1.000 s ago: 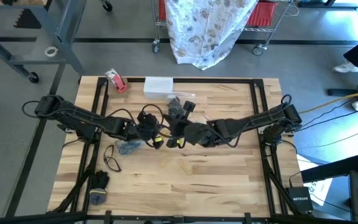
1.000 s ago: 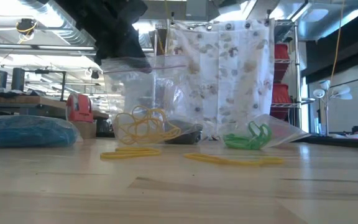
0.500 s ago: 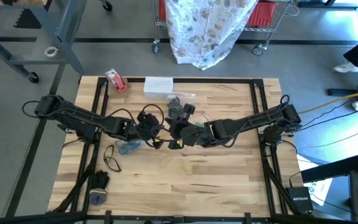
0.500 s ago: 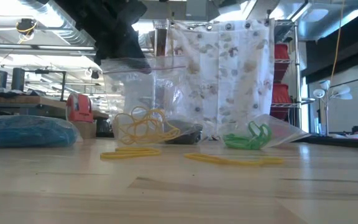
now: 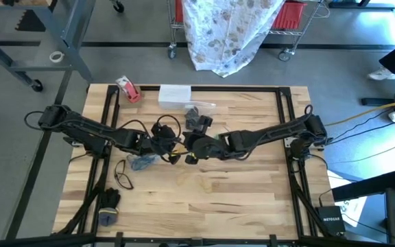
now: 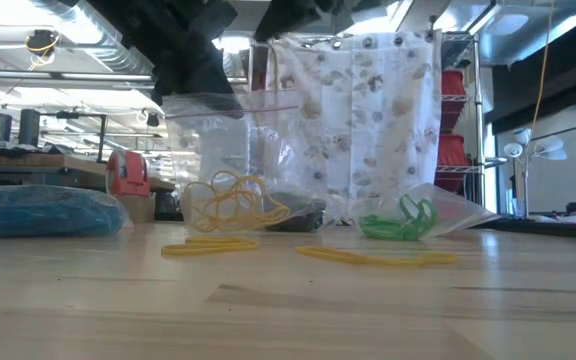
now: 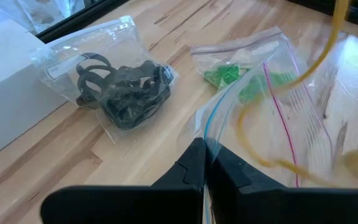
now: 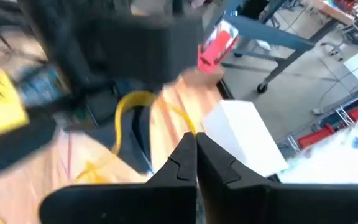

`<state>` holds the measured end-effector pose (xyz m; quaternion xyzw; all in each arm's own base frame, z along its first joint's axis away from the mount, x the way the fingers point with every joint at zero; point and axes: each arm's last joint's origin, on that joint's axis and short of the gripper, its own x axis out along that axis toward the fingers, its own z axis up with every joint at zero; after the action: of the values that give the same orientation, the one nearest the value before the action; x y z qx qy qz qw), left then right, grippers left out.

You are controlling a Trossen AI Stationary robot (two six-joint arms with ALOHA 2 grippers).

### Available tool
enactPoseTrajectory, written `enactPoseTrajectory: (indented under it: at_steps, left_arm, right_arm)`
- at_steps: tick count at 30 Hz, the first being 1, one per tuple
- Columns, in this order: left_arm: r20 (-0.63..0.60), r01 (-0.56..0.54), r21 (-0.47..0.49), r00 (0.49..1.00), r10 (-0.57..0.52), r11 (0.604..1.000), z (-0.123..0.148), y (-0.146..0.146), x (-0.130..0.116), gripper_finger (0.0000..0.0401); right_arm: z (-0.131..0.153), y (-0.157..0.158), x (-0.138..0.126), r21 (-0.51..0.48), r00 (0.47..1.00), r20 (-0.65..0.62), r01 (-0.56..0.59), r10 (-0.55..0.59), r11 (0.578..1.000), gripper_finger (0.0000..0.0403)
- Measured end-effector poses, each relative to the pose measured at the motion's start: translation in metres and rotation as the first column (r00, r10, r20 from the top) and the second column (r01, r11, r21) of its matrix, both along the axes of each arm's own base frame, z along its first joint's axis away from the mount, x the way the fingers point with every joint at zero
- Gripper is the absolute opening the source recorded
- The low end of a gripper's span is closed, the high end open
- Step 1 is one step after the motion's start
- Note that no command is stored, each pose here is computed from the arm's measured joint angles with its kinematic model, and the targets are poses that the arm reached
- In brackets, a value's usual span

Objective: Sort rubber bands
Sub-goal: Put the yellow rubber band into the transparent zip bag

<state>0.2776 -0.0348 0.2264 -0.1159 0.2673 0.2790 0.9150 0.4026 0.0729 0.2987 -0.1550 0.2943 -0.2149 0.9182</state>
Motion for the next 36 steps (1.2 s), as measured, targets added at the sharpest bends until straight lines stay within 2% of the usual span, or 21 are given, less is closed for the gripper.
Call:
enactPoseTrajectory:
  at_steps: [6, 10, 14, 17, 19, 22, 25, 27, 32, 34, 36]
  left_arm:
    - [-0.002, -0.001, -0.001, 1.0, 0.001, 1.0, 0.0, 0.0, 0.0, 0.0001]
    - [-0.004, 0.002, 0.003, 1.0, -0.002, 1.0, 0.0, 0.0, 0.0, 0.0001]
    - [-0.006, 0.002, 0.003, 1.0, -0.002, 1.0, 0.0, 0.0, 0.0, 0.0001]
    - [-0.012, 0.001, 0.004, 1.0, -0.001, 1.0, -0.001, 0.0, -0.001, 0.0001]
    - [-0.017, 0.0, 0.003, 1.0, 0.0, 1.0, -0.001, 0.0, -0.001, 0.0001]
    - [-0.033, -0.011, -0.006, 0.999, 0.011, 1.0, -0.003, 0.0, -0.003, 0.0001]
    - [-0.036, -0.025, -0.018, 0.999, 0.024, 1.0, -0.004, 0.001, -0.004, 0.0001]
    - [-0.028, -0.026, -0.022, 0.999, 0.025, 0.999, -0.003, 0.001, -0.003, 0.0001]
    - [-0.022, -0.029, -0.027, 0.999, 0.028, 0.999, -0.003, 0.001, -0.003, 0.0001]
    - [-0.022, -0.028, -0.026, 0.999, 0.027, 0.999, -0.003, 0.001, -0.003, 0.0001]
    - [-0.022, -0.028, -0.026, 0.999, 0.027, 0.999, -0.003, 0.001, -0.003, 0.0001]
  right_arm:
    - [-0.012, -0.003, 0.003, 0.02, 0.999, -0.039, 0.022, -0.021, 1.0, 0.0012]
    - [-0.008, -0.002, 0.003, 0.016, 0.999, -0.038, 0.025, -0.025, 1.0, 0.0052]
    - [0.008, 0.011, -0.003, 0.024, 0.997, -0.072, -0.038, 0.04, 0.999, 0.0101]
    - [0.014, 0.026, -0.013, 0.093, 0.984, -0.131, -0.113, 0.125, 0.989, 0.0129]
    - [0.008, 0.035, -0.018, 0.2, 0.961, -0.175, -0.179, 0.214, 0.963, 0.014]
    - [-0.018, 0.048, -0.025, 0.389, 0.92, -0.225, -0.218, 0.322, 0.895, 0.0145]
    - [-0.058, 0.058, -0.033, 0.499, 0.902, -0.258, -0.183, 0.347, 0.847, 0.0143]
    - [-0.084, 0.061, -0.04, 0.546, 0.912, -0.261, -0.13, 0.315, 0.828, 0.0141]
    - [-0.13, 0.057, -0.055, 0.67, 0.959, -0.236, 0.041, 0.16, 0.741, 0.0141]
    - [-0.142, 0.057, -0.06, 0.697, 0.97, -0.206, 0.051, 0.132, 0.715, 0.0141]
    - [-0.151, 0.058, -0.063, 0.7, 0.977, -0.18, 0.046, 0.114, 0.713, 0.0141]
